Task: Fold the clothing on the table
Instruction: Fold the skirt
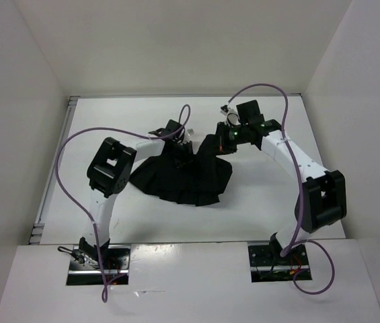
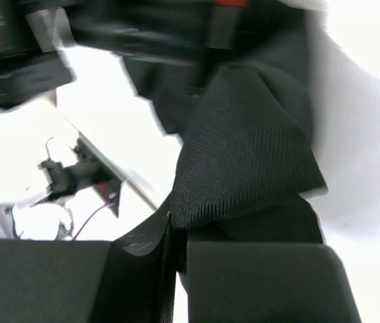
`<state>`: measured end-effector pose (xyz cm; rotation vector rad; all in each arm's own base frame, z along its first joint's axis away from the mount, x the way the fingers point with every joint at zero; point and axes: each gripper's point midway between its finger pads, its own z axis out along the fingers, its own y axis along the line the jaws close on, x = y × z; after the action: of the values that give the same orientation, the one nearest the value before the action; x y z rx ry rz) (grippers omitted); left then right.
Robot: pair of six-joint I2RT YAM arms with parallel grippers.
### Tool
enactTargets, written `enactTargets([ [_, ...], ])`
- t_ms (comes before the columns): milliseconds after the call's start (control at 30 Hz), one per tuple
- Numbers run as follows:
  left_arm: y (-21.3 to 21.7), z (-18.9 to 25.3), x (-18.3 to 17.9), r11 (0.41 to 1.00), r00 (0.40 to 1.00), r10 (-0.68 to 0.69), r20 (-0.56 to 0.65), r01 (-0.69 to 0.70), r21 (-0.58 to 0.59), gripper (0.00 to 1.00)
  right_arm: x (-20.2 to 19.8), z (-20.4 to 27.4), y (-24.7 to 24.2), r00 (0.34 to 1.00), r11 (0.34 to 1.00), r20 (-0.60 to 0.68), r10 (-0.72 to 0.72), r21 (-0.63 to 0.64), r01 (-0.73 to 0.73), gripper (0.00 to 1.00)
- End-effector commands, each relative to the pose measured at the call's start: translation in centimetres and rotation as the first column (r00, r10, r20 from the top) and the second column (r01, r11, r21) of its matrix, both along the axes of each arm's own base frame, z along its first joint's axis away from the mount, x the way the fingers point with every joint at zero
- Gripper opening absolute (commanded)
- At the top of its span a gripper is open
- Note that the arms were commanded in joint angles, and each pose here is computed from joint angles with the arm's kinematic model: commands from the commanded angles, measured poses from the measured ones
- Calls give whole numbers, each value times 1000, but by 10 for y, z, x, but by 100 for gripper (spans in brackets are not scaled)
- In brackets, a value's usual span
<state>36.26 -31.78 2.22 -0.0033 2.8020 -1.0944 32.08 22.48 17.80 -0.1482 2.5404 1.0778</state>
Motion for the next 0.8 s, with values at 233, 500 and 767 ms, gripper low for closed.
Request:
enactTargets([
  [233, -37, 7, -9, 995, 995, -93, 38, 95, -29, 0, 1, 43, 32, 997, 984, 33, 64, 163, -69, 0],
  [500, 37, 104, 32, 997, 983, 73, 170, -67, -40, 2, 11, 33, 17, 1000, 995, 17, -14, 97, 12, 0],
  [767, 188, 104, 84, 849, 860, 396, 321, -476, 228, 0, 23, 31, 12, 999, 997, 23, -42, 68, 41, 0],
])
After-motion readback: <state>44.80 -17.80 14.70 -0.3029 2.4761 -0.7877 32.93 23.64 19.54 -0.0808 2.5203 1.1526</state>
